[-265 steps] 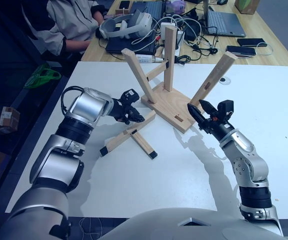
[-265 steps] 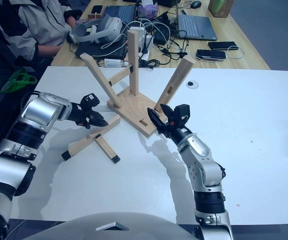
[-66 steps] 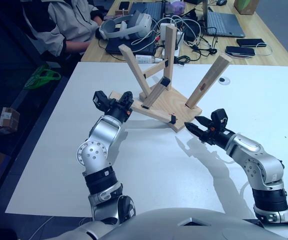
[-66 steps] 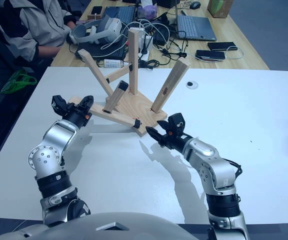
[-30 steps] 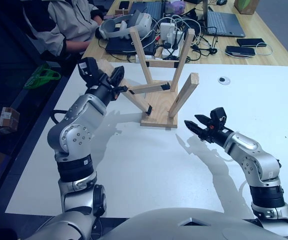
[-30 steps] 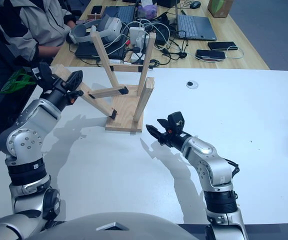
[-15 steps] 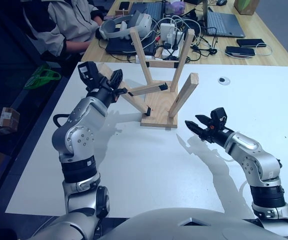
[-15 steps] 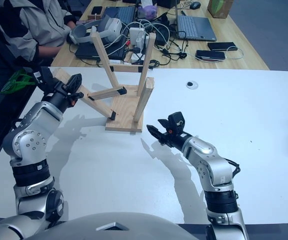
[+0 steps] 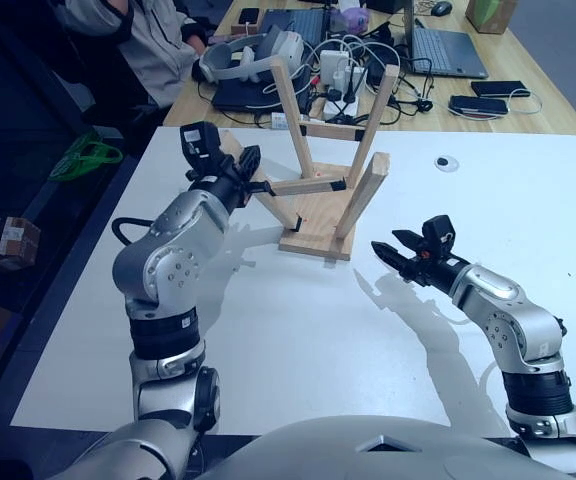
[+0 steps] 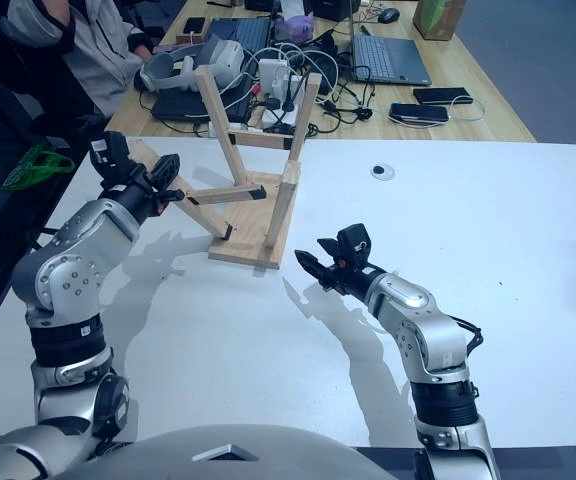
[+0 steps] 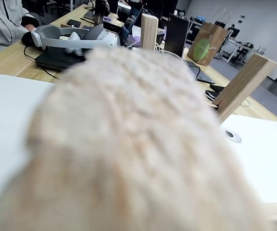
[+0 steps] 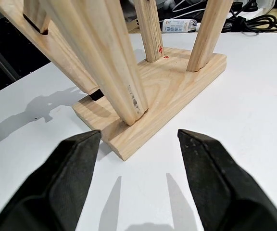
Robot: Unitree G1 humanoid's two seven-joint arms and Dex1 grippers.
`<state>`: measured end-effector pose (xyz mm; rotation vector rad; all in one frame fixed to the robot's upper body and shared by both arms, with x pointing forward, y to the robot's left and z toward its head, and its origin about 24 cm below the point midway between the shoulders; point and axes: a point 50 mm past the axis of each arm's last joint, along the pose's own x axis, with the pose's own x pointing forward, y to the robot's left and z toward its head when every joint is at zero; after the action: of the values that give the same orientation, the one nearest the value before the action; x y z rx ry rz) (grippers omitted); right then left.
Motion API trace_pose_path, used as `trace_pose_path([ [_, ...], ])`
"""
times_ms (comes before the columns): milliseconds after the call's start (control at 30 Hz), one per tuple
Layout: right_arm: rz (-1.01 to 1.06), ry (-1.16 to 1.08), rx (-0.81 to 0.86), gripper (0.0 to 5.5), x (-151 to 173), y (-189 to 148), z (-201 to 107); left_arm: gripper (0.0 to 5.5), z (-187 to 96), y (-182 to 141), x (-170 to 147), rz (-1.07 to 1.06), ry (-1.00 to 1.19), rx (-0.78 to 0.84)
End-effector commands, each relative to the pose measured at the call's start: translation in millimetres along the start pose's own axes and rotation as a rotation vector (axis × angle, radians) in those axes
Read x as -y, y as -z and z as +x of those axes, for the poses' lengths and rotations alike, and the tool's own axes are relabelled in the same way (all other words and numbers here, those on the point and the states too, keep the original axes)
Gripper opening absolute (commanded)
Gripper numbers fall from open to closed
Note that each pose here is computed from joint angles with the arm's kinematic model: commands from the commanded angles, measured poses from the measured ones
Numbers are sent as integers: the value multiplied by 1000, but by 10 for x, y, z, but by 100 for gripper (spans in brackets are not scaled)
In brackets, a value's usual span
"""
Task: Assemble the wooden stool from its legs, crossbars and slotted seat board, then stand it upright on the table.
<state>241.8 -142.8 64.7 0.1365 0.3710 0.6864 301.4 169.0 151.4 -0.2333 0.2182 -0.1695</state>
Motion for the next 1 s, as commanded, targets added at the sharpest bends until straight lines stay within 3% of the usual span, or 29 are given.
trace_pose_path([
  [33,-22,-5,25,300,-16,-63,60,100,65,44,-157,65,-66,-93],
  [300,-103,-38,172,300,55,-557,166,100,28,204,-301,69,-58,-178],
  [533,-272,-300,147,300,90,-887,96,100,129,165,-294,115,-43,-211],
  [700,-359,-452,90,300,79,-968,11,100,164,151,-237,119,-16,-206],
  [1000,-365,-504,155,300,-8,-1092,301,100,171,159,-220,120,-5,-204],
])
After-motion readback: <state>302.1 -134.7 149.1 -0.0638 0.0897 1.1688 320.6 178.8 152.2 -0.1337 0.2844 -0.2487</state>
